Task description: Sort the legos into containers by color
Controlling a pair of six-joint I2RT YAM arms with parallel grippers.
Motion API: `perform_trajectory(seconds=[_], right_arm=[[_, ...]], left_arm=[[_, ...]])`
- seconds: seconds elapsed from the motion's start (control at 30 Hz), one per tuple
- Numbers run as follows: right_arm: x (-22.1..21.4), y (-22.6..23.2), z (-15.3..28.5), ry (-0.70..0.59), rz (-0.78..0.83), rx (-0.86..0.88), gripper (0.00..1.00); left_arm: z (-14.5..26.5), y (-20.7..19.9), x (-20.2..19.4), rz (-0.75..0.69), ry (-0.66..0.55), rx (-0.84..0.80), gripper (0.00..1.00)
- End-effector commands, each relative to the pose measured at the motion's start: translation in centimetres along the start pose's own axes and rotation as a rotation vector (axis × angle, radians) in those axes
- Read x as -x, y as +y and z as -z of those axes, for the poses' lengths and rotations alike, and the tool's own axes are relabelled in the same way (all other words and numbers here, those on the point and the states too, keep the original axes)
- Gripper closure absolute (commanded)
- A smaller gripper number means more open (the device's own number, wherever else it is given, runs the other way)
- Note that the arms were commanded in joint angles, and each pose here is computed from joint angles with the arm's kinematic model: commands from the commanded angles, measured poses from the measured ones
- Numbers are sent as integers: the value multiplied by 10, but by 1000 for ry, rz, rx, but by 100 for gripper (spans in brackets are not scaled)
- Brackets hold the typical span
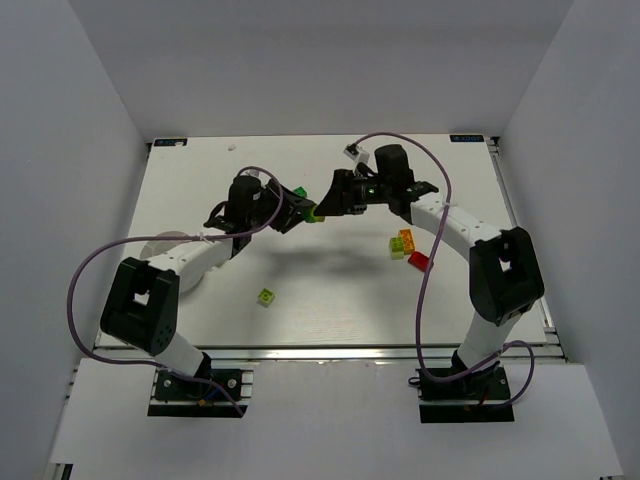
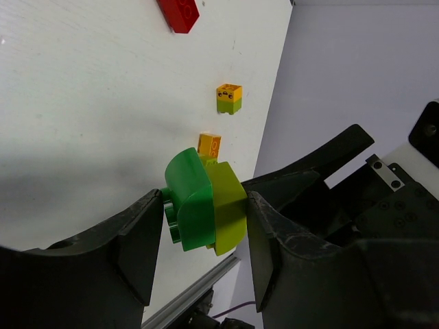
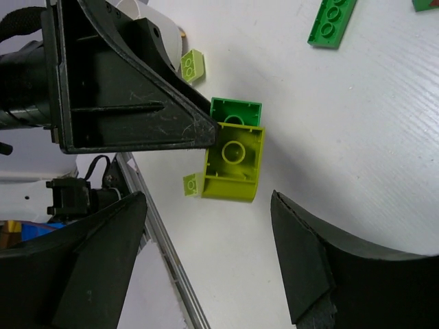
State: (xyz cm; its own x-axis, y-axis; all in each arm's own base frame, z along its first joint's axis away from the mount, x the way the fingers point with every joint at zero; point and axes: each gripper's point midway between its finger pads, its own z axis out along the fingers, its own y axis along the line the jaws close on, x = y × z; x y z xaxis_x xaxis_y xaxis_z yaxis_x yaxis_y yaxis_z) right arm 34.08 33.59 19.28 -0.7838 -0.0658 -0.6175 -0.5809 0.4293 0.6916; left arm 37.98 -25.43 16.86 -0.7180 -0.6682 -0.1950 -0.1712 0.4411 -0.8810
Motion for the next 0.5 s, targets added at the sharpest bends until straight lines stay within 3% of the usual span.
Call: perform_trajectory(seconds=[0.0,0.3,0.47], right_arm=[[18,9,-4,-41,77,10,23],[12,-3,-9,-31,89,-36,31],[16,-3,-10,-43,105,-38,41]], left_arm=[[-2,-28,5,-21,-21,-63,77],[-5,-32,-6,-24,-2,-74,77],[-6,-30,-9,-20,3,-75,77]])
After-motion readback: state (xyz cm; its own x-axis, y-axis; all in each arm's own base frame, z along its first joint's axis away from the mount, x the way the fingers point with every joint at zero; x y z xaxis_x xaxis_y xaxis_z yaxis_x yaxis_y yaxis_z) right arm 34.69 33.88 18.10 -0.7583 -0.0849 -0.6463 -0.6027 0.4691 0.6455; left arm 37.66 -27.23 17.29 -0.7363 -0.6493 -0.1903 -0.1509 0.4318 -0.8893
